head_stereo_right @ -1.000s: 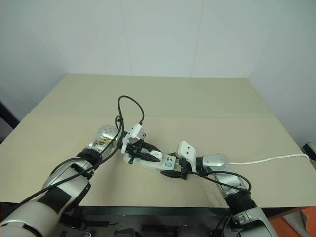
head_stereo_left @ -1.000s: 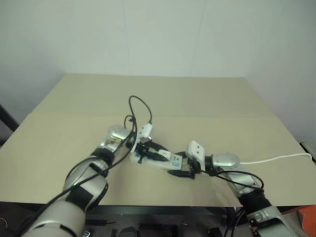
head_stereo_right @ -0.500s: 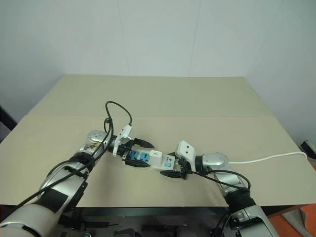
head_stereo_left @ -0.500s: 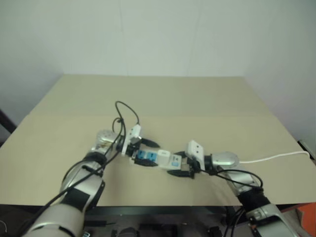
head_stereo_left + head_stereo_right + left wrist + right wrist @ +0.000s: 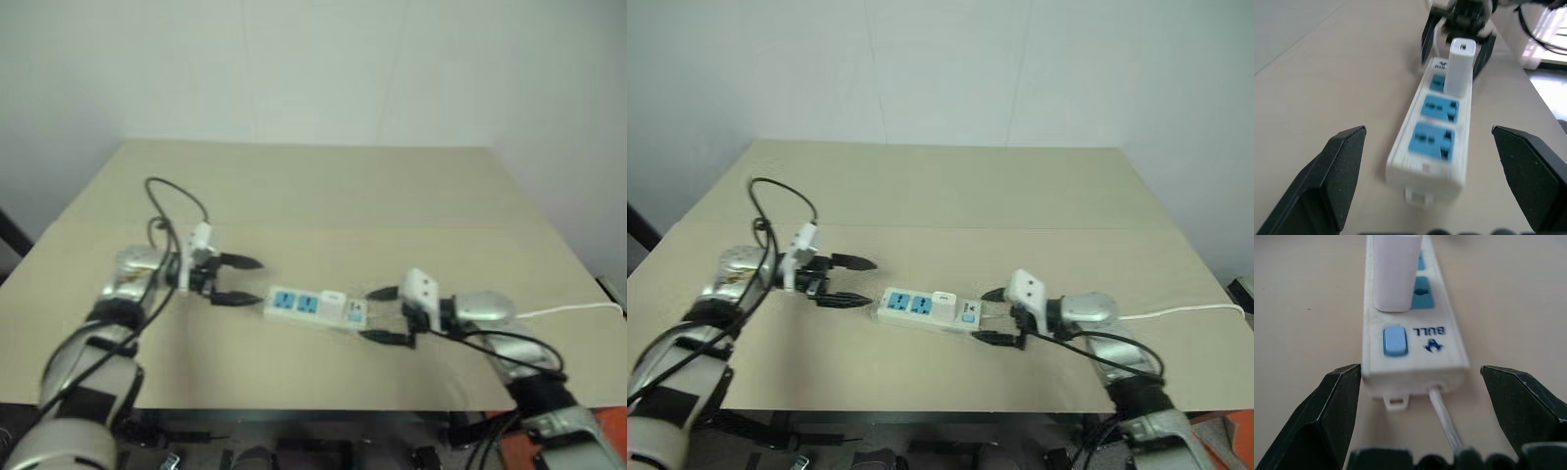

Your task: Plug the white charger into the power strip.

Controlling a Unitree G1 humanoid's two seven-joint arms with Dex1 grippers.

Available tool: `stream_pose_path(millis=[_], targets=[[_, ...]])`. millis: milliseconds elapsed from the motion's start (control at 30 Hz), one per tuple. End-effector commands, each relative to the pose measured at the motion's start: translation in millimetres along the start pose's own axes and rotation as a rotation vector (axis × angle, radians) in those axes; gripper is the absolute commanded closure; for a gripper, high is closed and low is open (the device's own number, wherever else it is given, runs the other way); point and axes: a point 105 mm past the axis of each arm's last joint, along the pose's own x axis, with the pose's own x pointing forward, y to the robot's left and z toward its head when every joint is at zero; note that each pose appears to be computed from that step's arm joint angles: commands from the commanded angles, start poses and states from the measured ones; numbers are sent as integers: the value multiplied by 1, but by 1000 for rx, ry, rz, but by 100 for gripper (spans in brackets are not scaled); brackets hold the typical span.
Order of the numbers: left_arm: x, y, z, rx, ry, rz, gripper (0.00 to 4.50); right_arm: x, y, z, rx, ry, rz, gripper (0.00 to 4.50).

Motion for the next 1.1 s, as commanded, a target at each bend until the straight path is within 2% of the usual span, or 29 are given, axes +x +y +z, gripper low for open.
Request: stream_pose_path(millis=[33, 167, 400, 633, 1100], targets=[[-31, -9, 6, 24, 9, 40, 0, -44, 8, 21, -43, -11, 4, 4], [-68, -27, 0, -9, 51, 96, 0, -99, 19, 21, -32, 77, -55, 4], [-90, -51, -1, -48, 37, 135, 0, -153, 22, 25, 30, 144, -166, 4], [-79, -58, 3, -65, 18, 103, 0, -166, 21, 26, 27, 171, -208, 4], [-58, -34, 19, -118, 20, 58, 0, -172, 17, 18, 45, 217, -260, 4]])
